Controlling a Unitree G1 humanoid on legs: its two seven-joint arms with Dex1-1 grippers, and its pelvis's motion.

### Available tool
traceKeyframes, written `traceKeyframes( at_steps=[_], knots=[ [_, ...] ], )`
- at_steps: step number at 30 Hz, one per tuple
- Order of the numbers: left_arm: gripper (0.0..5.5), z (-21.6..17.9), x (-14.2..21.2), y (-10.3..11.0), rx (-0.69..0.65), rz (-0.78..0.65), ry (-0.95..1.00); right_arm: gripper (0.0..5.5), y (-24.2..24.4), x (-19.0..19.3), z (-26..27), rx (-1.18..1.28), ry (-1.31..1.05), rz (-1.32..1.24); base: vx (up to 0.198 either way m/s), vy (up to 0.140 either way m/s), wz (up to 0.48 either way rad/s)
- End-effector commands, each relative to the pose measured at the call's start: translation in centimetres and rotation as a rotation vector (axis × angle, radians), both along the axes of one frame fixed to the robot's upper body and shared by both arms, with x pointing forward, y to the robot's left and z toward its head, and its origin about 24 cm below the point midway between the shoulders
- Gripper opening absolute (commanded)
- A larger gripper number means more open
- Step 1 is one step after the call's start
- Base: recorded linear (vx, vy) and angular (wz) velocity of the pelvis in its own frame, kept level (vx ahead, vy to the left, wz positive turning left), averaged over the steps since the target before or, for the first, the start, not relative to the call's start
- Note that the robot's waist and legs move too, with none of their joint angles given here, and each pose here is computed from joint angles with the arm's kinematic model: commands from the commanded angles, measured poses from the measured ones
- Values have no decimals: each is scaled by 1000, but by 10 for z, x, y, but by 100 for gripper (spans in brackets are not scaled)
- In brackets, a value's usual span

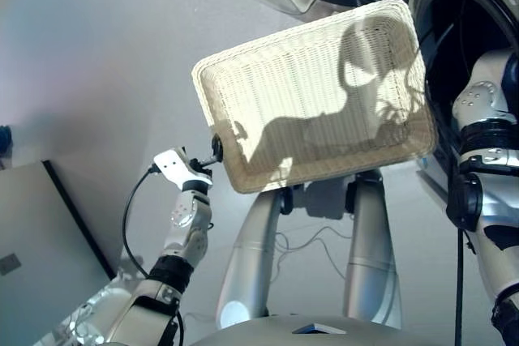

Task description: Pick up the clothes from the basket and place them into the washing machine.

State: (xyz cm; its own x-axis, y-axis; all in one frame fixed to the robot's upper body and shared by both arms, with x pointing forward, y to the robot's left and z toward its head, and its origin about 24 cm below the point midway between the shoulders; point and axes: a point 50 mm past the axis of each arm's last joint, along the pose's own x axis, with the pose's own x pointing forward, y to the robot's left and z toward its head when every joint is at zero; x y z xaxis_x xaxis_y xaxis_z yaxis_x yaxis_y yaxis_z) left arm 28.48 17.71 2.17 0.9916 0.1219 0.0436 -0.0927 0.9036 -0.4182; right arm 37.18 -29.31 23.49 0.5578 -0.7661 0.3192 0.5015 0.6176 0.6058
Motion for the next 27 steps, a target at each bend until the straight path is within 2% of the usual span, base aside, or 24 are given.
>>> traceKeyframes(
  at_steps=[1,6,8,9,16,23,27],
  knots=[
    [550,-1,-11,29,24,74,-19,550,26,10,-38,-132,136,200,0,0,0],
    [550,-15,-17,33,-11,68,35,550,65,16,-93,-231,325,460,0,0,0],
    [550,-17,-18,34,-11,70,45,550,68,16,-96,-243,339,477,0,0,0],
    [550,-21,-19,33,-18,65,58,550,88,14,-112,-282,372,570,0,0,0],
    [550,-45,-26,36,30,41,172,550,101,-1,-164,-355,567,692,0,-8,8],
    [550,-91,-54,40,120,19,412,550,107,-45,-242,-350,821,779,51,1,109],
    [550,-117,-74,46,261,-12,586,550,108,-85,-286,-357,997,809,89,22,90]
  ],
)
